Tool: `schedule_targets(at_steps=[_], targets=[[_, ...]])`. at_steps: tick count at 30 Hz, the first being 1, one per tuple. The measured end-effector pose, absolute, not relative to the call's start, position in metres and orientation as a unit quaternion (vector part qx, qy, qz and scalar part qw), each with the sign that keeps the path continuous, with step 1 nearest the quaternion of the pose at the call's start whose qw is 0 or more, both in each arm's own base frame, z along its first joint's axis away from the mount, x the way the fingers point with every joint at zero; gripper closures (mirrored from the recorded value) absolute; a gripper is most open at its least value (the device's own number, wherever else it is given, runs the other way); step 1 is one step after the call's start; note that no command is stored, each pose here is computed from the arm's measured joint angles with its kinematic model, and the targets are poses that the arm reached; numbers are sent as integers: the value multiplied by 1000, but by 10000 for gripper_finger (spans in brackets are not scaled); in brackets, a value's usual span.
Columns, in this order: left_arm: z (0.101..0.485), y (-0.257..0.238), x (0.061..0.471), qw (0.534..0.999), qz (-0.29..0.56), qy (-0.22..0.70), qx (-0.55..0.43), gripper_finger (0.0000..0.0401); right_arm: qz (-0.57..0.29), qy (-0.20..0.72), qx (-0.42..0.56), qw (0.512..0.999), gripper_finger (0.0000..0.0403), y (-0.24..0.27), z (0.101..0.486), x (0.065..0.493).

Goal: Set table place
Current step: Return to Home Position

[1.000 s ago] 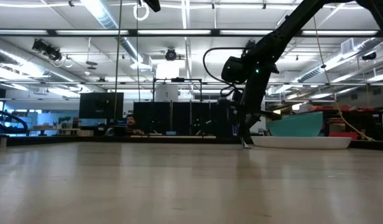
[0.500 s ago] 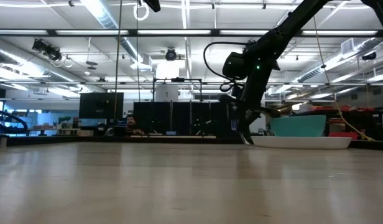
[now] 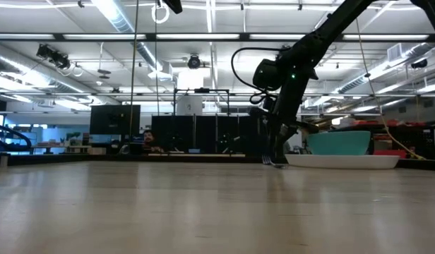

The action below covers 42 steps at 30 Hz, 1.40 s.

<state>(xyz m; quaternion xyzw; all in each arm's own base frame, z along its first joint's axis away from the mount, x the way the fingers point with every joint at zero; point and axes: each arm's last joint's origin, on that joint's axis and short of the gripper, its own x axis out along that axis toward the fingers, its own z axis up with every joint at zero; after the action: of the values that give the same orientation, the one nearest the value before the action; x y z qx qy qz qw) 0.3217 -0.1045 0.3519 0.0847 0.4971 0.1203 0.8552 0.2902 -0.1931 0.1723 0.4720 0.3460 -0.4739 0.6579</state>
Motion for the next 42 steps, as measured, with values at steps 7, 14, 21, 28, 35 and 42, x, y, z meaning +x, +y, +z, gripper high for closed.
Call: schedule_targets(at_steps=[7,14,21,28,35,42], targets=[[352,-104,322,855,120,497,85,268,-460,360,457,671,343,-193,175,289],[352,-104,322,855,120,497,84,271,-440,355,422,709,394,-182,211,277],[352,-104,322,857,129,493,69,270,-420,305,346,782,398,-148,271,261],[352,-102,323,857,136,493,60,352,-376,279,244,849,399,-97,319,239],[352,-99,323,854,140,491,99,386,-285,268,156,907,400,-41,349,215],[353,-93,324,849,137,494,130,389,-185,246,81,948,400,10,369,183]])
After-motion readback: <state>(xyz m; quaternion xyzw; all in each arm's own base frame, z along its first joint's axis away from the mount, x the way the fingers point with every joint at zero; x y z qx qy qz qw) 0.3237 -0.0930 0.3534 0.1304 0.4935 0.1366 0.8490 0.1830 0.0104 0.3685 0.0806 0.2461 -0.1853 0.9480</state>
